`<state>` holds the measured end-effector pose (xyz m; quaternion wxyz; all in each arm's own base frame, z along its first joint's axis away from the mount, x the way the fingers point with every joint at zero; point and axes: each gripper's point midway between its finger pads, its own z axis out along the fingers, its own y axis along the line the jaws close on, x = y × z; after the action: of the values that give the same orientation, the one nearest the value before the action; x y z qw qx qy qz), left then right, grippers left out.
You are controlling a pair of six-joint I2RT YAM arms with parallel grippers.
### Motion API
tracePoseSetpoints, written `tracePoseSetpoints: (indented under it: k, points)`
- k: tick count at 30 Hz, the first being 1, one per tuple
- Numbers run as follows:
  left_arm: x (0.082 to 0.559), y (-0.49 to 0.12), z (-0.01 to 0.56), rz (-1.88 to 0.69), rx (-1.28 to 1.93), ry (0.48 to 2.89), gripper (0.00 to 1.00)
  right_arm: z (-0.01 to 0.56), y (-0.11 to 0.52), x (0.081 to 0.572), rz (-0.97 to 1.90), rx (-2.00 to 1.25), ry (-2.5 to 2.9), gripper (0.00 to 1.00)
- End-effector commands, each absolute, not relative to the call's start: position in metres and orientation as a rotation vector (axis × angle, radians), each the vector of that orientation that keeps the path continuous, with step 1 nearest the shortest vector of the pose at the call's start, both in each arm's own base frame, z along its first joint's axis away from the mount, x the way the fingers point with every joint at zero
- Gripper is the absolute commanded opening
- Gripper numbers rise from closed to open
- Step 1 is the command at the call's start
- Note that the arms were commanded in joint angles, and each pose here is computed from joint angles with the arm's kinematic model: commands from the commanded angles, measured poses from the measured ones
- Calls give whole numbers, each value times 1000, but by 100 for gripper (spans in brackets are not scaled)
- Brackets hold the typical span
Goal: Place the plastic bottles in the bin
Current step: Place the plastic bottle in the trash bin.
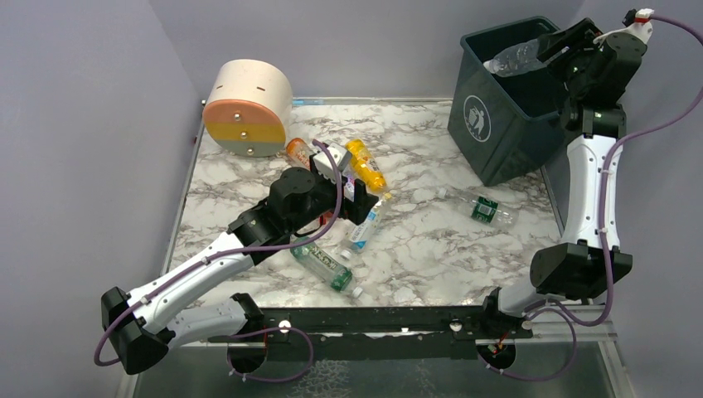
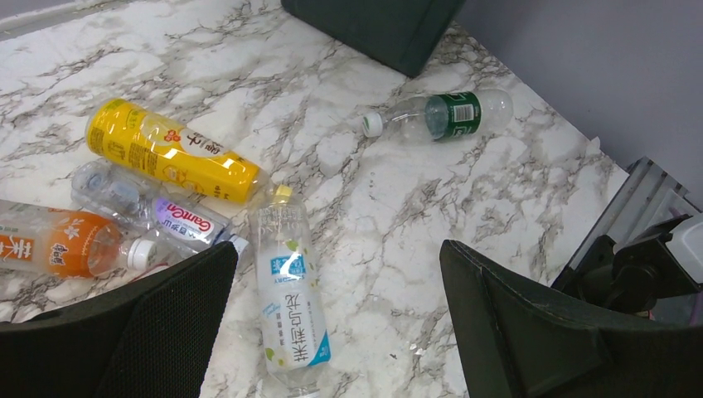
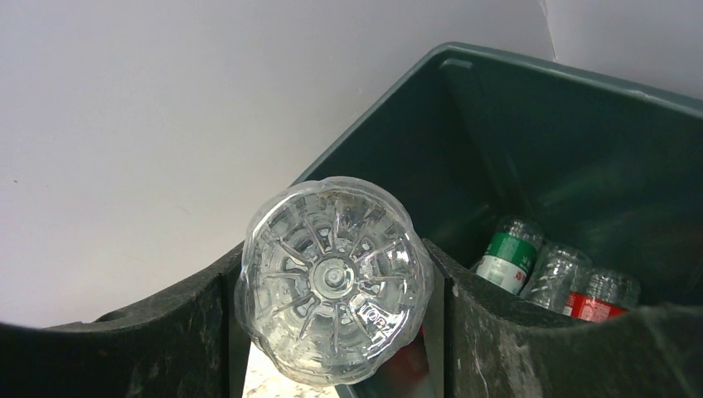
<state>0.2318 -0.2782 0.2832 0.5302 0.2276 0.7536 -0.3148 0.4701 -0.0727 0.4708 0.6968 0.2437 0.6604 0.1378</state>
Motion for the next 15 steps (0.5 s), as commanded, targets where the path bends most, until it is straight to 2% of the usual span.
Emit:
tracePoseSetpoints:
  k: [1, 5, 12, 15]
  points:
    - [231, -282, 287, -787, 543, 1776, 99, 464, -69, 475, 346, 531, 1484, 57]
    - [230, -281, 288, -787, 543, 1775, 99, 455, -68, 479, 365, 536, 1512, 65]
    - [230, -280, 289, -782, 543, 1775, 99, 451, -65, 481, 386, 534, 1526, 67]
    - [230, -280, 289, -783, 544, 1775, 99, 452, -64, 480, 390, 531, 1530, 77]
